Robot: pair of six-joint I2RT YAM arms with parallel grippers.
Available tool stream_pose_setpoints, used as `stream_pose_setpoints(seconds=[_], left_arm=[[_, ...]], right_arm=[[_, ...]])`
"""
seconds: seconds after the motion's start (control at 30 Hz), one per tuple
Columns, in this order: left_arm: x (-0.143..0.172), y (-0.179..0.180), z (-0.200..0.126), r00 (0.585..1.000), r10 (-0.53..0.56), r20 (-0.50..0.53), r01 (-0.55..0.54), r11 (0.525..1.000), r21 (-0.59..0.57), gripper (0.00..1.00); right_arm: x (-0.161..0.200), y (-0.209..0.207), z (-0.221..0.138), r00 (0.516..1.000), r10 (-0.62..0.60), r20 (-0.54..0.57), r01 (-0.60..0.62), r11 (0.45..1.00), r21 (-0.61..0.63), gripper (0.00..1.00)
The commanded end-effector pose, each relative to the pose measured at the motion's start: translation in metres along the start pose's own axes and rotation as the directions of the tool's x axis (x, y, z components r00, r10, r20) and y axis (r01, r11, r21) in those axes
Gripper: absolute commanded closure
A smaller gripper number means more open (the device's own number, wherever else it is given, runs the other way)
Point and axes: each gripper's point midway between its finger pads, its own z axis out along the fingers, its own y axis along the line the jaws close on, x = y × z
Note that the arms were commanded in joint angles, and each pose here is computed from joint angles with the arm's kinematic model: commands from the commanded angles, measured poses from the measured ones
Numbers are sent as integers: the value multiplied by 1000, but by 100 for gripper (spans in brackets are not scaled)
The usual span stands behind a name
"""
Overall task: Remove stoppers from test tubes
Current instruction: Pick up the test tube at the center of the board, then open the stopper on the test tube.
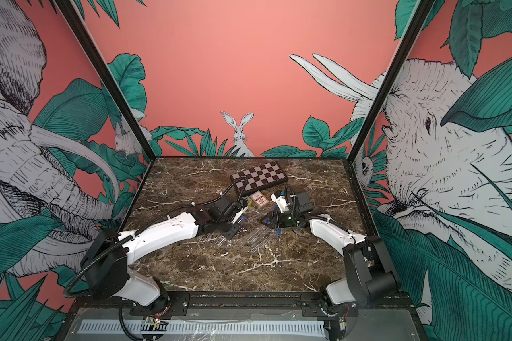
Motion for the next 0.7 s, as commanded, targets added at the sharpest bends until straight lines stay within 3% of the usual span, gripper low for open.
stream_pose_setpoints(seconds=[0.0, 0.13, 0.67], left_arm=[[-4, -13, -7, 997, 48, 65, -52, 997, 57, 91], [-10, -23, -13, 991, 57, 119, -69, 993, 95, 91], [-17, -43, -19, 979, 106, 176, -135, 978, 157, 91]], right_arm=[[-9, 30, 7, 999, -33, 14, 34, 990, -134, 35], [-10, 39, 13, 999, -36, 12, 37, 984, -174, 36], [-12, 54, 25, 999, -42, -6, 39, 970, -238, 44]])
